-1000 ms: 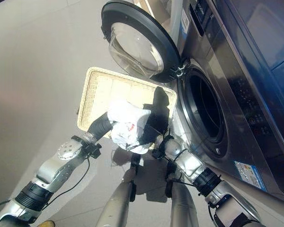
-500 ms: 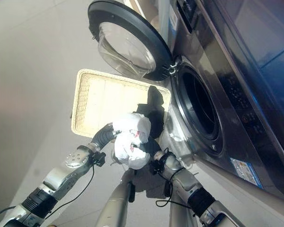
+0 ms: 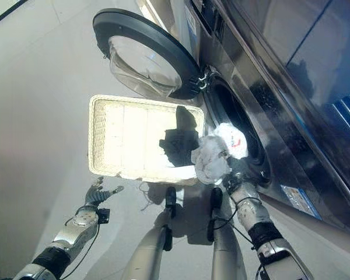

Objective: Put the clothes into the washing machine.

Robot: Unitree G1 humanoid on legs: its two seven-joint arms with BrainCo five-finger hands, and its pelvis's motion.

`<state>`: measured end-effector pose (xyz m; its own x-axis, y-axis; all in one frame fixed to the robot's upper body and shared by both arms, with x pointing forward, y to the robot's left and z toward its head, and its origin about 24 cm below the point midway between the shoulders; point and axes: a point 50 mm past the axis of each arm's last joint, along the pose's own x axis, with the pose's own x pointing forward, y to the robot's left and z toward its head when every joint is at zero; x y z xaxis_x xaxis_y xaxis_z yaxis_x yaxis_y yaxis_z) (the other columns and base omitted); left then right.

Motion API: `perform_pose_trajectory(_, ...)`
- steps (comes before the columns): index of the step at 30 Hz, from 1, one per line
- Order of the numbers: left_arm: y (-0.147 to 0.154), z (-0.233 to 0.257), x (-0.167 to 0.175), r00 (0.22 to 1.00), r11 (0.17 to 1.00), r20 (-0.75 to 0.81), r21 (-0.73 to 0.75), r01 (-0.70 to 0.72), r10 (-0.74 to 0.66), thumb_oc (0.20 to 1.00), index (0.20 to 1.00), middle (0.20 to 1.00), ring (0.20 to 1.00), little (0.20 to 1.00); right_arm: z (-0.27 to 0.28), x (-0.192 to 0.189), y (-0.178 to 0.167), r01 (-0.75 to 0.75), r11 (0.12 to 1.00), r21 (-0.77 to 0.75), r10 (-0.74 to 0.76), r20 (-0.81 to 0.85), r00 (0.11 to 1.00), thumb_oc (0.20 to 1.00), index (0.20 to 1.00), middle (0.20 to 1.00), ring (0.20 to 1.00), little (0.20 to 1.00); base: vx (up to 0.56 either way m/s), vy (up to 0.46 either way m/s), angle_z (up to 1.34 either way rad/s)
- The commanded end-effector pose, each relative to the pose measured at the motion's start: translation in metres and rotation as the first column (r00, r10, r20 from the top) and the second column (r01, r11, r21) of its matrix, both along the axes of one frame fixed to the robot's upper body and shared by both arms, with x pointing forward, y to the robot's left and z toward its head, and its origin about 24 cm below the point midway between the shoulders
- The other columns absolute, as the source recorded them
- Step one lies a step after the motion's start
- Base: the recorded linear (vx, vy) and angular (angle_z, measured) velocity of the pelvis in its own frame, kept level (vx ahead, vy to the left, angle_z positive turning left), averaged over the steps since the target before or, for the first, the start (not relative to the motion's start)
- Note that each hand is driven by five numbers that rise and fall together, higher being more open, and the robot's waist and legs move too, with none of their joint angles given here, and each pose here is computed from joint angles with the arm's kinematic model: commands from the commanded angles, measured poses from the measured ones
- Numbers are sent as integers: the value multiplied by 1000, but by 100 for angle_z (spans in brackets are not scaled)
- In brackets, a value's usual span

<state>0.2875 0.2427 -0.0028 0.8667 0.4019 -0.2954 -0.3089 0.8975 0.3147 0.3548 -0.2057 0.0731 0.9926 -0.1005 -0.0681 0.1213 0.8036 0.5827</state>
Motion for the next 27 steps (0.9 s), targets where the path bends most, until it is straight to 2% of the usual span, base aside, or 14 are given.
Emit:
perform_pose_trajectory(1, 4, -5, -4, 998, 998, 29, 14, -55, 54, 1000, 1000, 1000, 1000, 1000, 49, 15, -16, 61, 977, 204, -93, 153, 984, 200, 200, 200, 200, 200, 96, -62, -6)
perform_pose_trajectory(7, -3, -24, -14, 998, 999, -22, -11, -54, 53, 1000, 1000, 1000, 1000, 1000, 134, 20, -99, 414, 746, 522, -573, 185, 798, 200, 200, 200, 200, 200, 80, -53, -9)
perform_pose_trajectory(8, -5, -29, -19, 999, 1000, -32, -7, -25, 25, 1000, 1000, 1000, 1000, 1000, 164, 4, -130, 428, 555, 713, -745, 196, 638, 200, 200, 200, 200, 200, 14, -53, -7)
perform_pose_trajectory(9, -5, -29, -19, 999, 1000, -30, -8, -25, 25, 1000, 1000, 1000, 1000, 1000, 164, 4, -130, 425, 553, 716, -746, 199, 636, 200, 200, 200, 200, 200, 83, -116, 0)
perform_pose_trajectory(11, -2, -31, -23, 999, 1000, -48, 4, -2, 2, 1000, 1000, 1000, 1000, 1000, 188, -20, -161, 388, 415, 823, -857, 210, 471, 200, 200, 200, 200, 200, 50, -98, 11)
perform_pose_trajectory(12, 2, -33, -27, 998, 1000, -65, 7, 2, -1, 1000, 1000, 1000, 1000, 1000, 202, -38, -177, 336, 321, 886, -920, 208, 331, 200, 200, 200, 200, 200, 87, -101, 16)
perform_pose_trajectory(13, 8, -38, -36, 996, 1000, -89, 12, 7, -6, 1000, 1000, 1000, 1000, 1000, 218, -73, -197, 245, 208, 947, -978, 193, 84, 200, 200, 200, 200, 200, 76, -78, 9)
perform_pose_trajectory(14, 8, -37, -35, 996, 1000, -86, 11, 8, -7, 1000, 1000, 1000, 1000, 1000, 218, -74, -196, 238, 205, 949, -978, 192, 77, 200, 200, 200, 200, 200, 105, -53, 7)
perform_pose_trajectory(15, 12, -40, -42, 994, 1000, -108, -3, 7, -8, 1000, 1000, 1000, 1000, 1000, 227, -105, -205, 155, 143, 978, -978, 164, -131, 200, 200, 200, 200, 200, 36, 4, 5)
perform_pose_trajectory(20, 20, -50, -55, 987, 999, -162, -50, -8, 0, 1000, 1000, 1000, 1000, 1000, 231, -157, -225, 18, -40, 999, -932, -31, -361, 200, 200, 200, 200, 200, 63, 59, 0)
perform_pose_trajectory(21, 21, -55, -60, 983, 997, -184, -73, -19, 5, 1000, 1000, 1000, 1000, 1000, 223, -174, -237, -2, -140, 990, -908, -129, -400, 200, 200, 200, 200, 200, 0, 57, -12)
perform_pose_trajectory(25, 19, -63, -66, 976, 994, -218, -103, -29, 6, 1000, 1000, 1000, 1000, 1000, 190, -184, -254, 8, -314, 949, -889, -291, -355, 200, 200, 200, 200, 200, 48, 35, -9)
perform_pose_trajectory(26, 18, -65, -67, 973, 995, -230, -102, -24, 0, 1000, 1000, 1000, 1000, 1000, 181, -183, -257, 29, -348, 937, -891, -322, -319, 388, 388, 388, 388, 388, 39, 15, -1)
perform_pose_trajectory(27, 17, -66, -67, 971, 995, -240, -104, -10, -15, 1000, 1000, 1000, 1000, 1000, 168, -177, -259, 69, -388, 919, -894, -356, -272, 765, 765, 765, 765, 765, 45, 14, 3)
